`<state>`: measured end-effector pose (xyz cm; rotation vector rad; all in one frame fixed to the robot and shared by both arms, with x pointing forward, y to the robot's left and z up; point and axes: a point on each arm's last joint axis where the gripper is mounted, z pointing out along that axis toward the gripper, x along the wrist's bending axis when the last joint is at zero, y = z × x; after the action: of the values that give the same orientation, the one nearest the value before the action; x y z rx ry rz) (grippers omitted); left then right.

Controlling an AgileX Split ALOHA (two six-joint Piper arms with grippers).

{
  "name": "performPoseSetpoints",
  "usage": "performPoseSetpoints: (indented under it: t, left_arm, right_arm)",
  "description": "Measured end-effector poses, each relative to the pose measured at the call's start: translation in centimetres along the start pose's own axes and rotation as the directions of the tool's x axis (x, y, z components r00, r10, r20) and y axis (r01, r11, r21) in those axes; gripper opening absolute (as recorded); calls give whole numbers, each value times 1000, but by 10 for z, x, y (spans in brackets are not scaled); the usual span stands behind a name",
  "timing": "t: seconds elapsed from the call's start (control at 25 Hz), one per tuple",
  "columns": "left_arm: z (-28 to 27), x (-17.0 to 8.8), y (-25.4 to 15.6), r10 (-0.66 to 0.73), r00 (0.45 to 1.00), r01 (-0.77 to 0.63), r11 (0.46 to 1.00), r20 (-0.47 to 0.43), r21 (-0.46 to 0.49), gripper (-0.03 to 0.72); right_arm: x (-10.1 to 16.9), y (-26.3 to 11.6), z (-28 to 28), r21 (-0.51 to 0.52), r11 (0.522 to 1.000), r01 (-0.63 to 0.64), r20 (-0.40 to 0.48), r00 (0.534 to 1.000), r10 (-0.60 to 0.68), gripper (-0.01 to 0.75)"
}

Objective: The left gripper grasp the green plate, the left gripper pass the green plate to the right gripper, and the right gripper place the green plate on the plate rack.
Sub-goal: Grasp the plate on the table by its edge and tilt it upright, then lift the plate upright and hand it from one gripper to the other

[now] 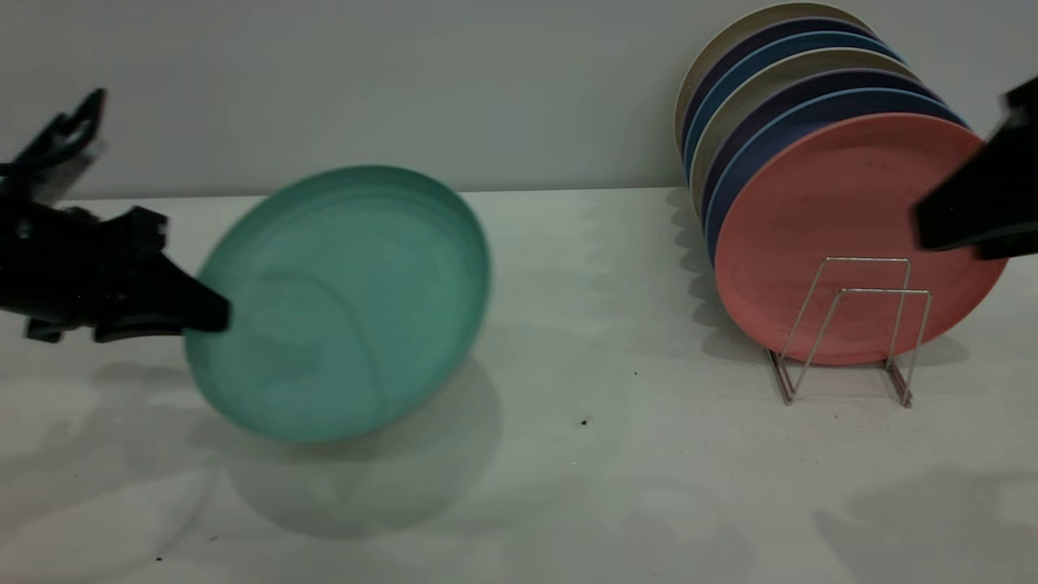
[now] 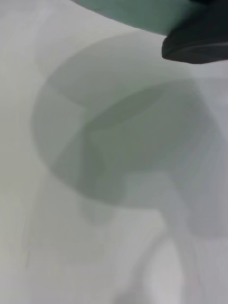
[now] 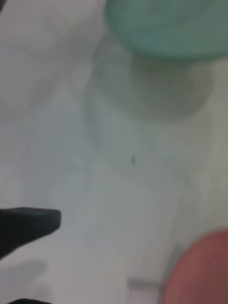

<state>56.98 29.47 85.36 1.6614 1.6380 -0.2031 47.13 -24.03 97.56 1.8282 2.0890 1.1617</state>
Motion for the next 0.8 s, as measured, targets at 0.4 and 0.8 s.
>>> performPoseSetpoints:
  t: [0.4,0.8]
  left_arm:
    - [23,-34,-9,50,996,-55,995,69,80,18]
    - [49,-75,-17,56,989,-68,995,138,80,18]
  right_arm:
    - [-3,-2,56,1,999,-49,-267,962,47,389]
    - [-6,-9,80,71,995,-72,-363,927,93,389]
